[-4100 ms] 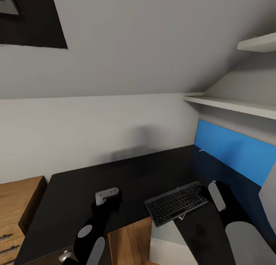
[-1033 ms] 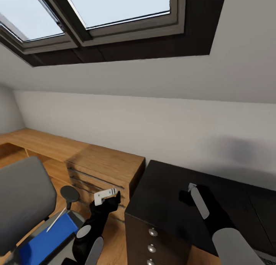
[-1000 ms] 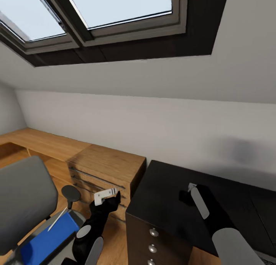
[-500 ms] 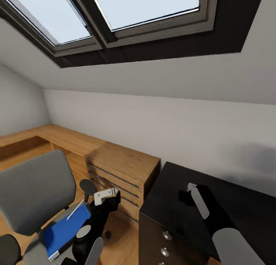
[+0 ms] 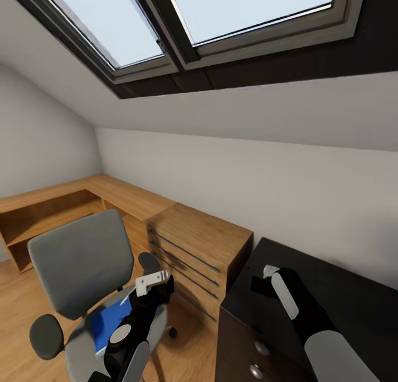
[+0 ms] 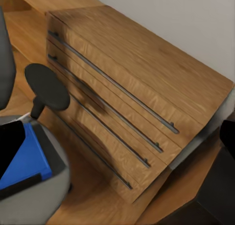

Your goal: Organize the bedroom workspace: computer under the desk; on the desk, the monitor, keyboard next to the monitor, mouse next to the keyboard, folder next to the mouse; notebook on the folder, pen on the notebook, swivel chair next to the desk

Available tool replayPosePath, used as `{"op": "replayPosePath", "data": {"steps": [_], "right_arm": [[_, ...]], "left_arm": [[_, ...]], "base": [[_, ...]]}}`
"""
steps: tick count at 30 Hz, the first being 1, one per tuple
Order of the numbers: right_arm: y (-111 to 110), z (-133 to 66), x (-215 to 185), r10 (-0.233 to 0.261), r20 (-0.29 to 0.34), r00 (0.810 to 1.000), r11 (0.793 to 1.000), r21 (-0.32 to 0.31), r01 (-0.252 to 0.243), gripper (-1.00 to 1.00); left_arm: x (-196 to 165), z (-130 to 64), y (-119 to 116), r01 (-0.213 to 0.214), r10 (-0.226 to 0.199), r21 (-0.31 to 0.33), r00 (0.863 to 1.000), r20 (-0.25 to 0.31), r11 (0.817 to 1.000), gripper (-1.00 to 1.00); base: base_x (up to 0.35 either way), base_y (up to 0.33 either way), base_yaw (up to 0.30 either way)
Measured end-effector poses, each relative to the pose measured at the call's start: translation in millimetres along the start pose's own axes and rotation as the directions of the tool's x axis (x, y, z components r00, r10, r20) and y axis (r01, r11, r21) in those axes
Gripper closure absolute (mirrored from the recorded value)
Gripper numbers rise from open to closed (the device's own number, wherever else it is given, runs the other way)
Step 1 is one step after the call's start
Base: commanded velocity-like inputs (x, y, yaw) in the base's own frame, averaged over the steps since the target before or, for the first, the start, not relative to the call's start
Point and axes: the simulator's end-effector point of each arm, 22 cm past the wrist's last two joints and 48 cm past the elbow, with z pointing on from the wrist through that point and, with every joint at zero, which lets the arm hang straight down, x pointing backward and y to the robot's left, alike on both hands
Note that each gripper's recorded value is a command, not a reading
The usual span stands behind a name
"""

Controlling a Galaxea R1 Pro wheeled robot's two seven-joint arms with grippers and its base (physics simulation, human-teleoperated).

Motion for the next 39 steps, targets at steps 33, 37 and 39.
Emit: {"op": "replayPosePath", "data": {"steps": [33, 37, 39], "right_arm": [[-8.7, 20.8, 19.7, -0.120, 0.001, 0.993, 0.992, 0.044, 0.120, 1.00], [1.4, 28.4, 17.7, -0.182, 0.057, 0.982, 0.983, 0.023, 0.181, 1.00], [8.0, 31.1, 15.7, -0.208, 0.090, 0.974, 0.978, 0.004, 0.209, 1.00]], "left_arm": [[-2.3, 2.1, 9.1, 0.019, -0.019, -0.020, 1.000, 0.004, 1.000, -1.00], [-2.3, 2.3, 9.6, 0.018, -0.018, -0.021, 1.000, 0.004, 1.000, -1.00], [-2.4, 2.2, 9.8, 0.018, -0.018, -0.021, 1.000, 0.004, 1.000, -1.00]], "base": [[0.000, 0.000, 0.064], [0.000, 0.000, 0.000], [0.000, 0.000, 0.000]]}}
